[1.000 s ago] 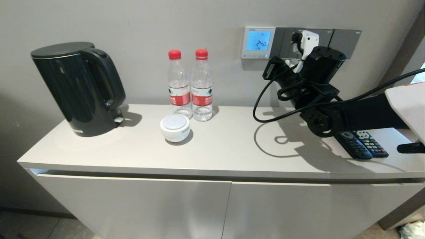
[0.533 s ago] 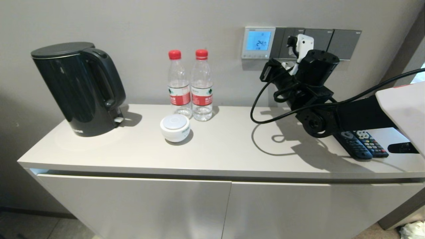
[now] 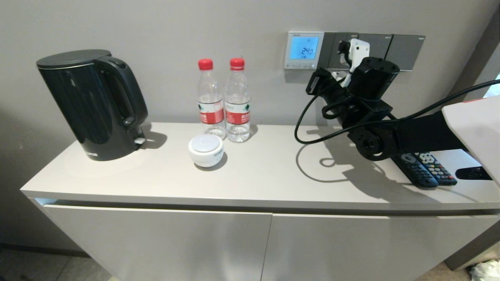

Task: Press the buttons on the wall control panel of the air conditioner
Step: Turn off the central air conditioner

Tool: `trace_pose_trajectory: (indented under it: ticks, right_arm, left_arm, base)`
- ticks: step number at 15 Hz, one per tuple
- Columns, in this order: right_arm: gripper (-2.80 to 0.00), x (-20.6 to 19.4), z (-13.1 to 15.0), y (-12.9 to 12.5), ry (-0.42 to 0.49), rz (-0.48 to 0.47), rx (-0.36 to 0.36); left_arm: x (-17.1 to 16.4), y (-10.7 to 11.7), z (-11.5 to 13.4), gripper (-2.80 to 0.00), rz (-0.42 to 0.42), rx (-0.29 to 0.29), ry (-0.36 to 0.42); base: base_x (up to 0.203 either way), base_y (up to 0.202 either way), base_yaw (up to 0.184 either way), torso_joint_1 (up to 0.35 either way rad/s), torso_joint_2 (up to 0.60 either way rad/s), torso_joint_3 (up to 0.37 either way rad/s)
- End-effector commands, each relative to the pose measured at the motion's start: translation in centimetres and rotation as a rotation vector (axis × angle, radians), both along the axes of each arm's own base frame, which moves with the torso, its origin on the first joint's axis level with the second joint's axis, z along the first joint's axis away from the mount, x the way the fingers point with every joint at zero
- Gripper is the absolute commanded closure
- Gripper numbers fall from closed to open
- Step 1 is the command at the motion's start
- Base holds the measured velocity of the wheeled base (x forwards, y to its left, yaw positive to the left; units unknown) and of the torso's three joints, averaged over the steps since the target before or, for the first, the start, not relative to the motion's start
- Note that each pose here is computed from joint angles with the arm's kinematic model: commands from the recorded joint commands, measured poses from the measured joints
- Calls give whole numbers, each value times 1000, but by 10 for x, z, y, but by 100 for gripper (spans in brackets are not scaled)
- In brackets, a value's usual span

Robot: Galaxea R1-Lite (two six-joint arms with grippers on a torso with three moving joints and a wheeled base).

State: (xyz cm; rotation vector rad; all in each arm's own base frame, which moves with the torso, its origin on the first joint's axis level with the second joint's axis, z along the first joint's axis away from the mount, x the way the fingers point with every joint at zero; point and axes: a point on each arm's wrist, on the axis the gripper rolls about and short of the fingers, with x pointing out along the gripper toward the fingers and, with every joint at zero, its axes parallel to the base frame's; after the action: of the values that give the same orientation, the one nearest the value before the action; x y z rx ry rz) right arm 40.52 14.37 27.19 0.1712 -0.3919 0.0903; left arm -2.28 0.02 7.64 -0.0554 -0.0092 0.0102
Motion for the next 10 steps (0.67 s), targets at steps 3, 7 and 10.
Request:
trace_pose_trajectory:
  ticks: [3, 7, 10]
  right_arm:
    - [0, 5, -4, 2, 5, -2, -3]
    - [0, 5, -4, 1, 5, -3, -3]
    - [0, 3, -3, 1, 1, -3, 1]
  left_arm:
    - [0, 0, 0, 0, 0, -1, 0]
    - [0, 0, 0, 0, 0, -1, -2]
    - [0, 0, 0, 0, 0, -1, 0]
  base:
    - [0, 0, 0, 0, 0, 0]
    - [0, 0, 0, 0, 0, 0]
    - [0, 0, 0, 0, 0, 0]
